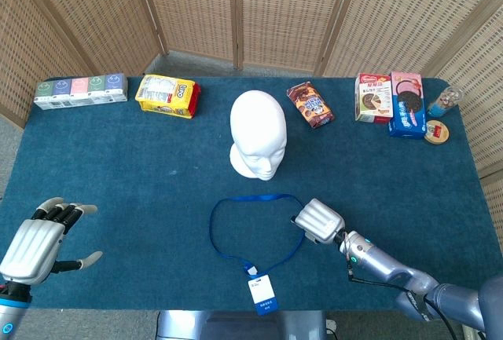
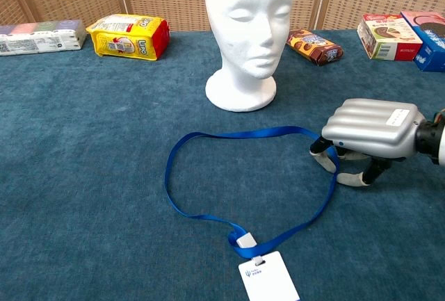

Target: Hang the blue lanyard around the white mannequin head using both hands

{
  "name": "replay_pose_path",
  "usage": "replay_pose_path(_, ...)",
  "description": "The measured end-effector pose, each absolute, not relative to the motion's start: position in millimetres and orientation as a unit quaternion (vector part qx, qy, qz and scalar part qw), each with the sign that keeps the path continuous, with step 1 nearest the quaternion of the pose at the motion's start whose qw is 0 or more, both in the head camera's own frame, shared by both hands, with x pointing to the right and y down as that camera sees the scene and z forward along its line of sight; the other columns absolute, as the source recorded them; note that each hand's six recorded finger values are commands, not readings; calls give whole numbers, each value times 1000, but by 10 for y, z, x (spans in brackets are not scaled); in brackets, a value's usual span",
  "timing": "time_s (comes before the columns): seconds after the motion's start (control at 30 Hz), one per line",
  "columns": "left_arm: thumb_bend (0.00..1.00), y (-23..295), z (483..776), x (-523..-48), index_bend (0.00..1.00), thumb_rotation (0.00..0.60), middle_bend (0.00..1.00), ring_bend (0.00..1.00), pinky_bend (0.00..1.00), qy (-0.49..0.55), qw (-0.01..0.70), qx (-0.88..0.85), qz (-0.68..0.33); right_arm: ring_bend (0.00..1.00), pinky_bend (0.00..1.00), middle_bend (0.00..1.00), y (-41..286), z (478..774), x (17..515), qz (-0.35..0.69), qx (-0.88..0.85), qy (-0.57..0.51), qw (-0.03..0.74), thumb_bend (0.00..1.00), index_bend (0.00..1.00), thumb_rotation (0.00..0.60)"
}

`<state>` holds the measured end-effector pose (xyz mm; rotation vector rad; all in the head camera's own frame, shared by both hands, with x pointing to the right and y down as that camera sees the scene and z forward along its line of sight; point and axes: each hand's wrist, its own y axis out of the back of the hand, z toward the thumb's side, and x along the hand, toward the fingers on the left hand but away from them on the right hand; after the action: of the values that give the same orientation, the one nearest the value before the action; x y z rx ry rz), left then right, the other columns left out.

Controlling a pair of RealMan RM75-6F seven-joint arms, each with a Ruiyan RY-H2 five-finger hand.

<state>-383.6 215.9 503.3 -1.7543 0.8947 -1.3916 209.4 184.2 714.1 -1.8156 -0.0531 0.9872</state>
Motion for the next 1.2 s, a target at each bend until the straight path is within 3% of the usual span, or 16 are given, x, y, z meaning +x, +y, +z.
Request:
replay_pose_path(0.33, 110, 2159, 5043, -3832, 253, 429, 323, 302, 170, 344, 357, -681, -539, 1000, 1000, 1000, 1827, 7147, 2076, 411, -760, -35, 503, 435, 584, 594)
replay_pose_path(0.9, 114, 2114, 5106, -3742, 252, 427, 345, 329, 170, 319, 378, -685, -535, 1000, 1000, 1000, 1798, 7109, 2094, 409, -775, -87, 473, 458, 632, 600)
replay_pose_path(1.2, 120, 1988, 5191, -3490, 351, 426, 475, 467, 319, 280, 436, -694, -500, 1000, 1000, 1000, 1814, 7081, 2076, 406, -782, -106, 461, 460, 636, 600)
